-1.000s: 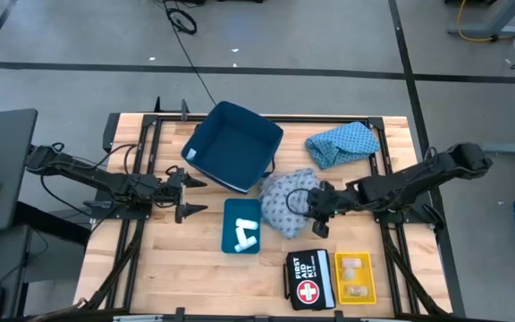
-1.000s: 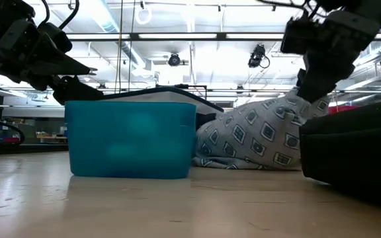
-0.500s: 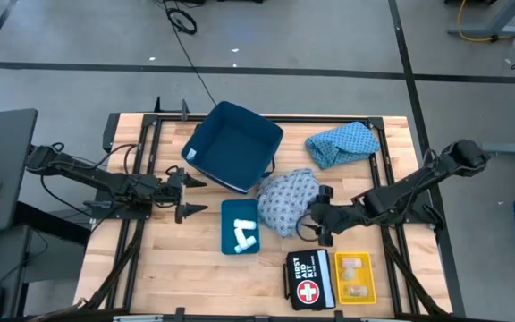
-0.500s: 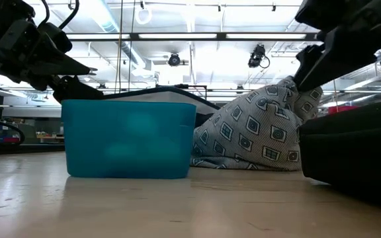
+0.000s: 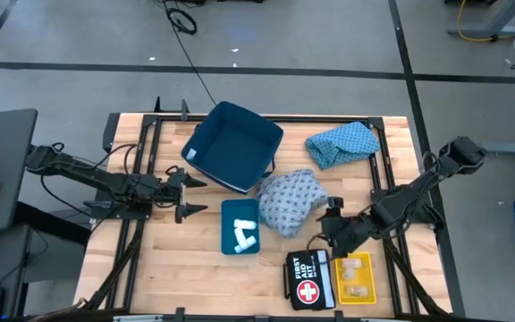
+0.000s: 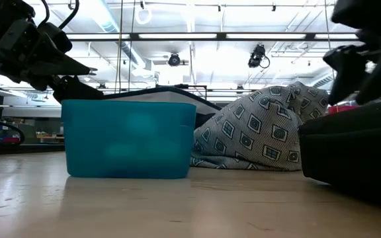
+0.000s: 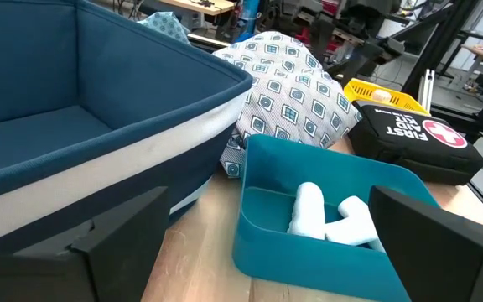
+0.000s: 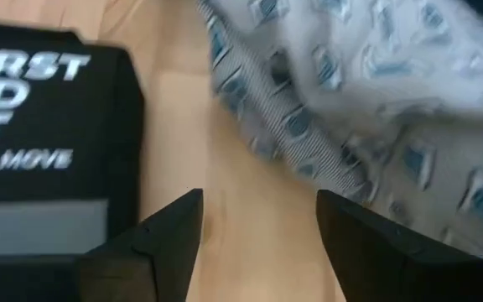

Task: Pick & place medical supplies in basket/bin
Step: Put the gray gown in the blue bin

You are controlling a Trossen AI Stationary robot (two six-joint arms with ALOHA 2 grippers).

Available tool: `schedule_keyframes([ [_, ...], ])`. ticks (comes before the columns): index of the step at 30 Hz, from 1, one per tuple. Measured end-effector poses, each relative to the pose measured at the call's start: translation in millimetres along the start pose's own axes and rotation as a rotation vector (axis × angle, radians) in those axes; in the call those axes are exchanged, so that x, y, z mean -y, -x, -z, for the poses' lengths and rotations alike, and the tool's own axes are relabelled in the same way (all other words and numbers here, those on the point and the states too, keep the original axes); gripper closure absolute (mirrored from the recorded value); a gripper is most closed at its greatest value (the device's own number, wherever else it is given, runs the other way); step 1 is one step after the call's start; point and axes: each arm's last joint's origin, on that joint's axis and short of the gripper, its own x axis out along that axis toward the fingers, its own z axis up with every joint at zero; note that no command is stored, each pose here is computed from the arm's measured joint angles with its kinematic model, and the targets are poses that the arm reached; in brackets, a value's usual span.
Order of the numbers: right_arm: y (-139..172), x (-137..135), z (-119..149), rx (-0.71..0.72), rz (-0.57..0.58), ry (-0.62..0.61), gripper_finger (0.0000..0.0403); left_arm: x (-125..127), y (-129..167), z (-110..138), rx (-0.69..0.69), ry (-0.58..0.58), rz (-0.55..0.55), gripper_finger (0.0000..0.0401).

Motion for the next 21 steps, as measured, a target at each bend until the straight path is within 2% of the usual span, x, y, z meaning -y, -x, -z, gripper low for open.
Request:
schedule_keyframes([
  [4, 4.5, -8.3, 3.3, 0.017, -0.004, 0.010, 0.0170, 0.0, 0.0, 0.0, 0.000, 0.000, 0.000, 0.0003],
  [8, 11.7, -14.0, -6.6, 0.080, 0.017, 0.087, 0.0171, 0.0, 0.0, 0.0, 0.000, 0.003, 0.000, 0.0003],
  [12, 18.3, -18.1, -21.4, 0.188, 0.056, 0.230, 0.0168, 0.0, 0.0, 0.0, 0.000, 0.003, 0.000, 0.0003],
  [15, 16.9, -19.0, -28.8, 0.241, 0.074, 0.353, 0.0150, 0.0, 0.0, 0.0, 0.001, 0.003, -0.001, 0.0003],
  [21, -10.4, -21.1, -32.0, 0.190, 0.133, 0.561, 0.0102, -0.1, 0.0, 0.0, 0.001, 0.003, -0.004, 0.0003],
])
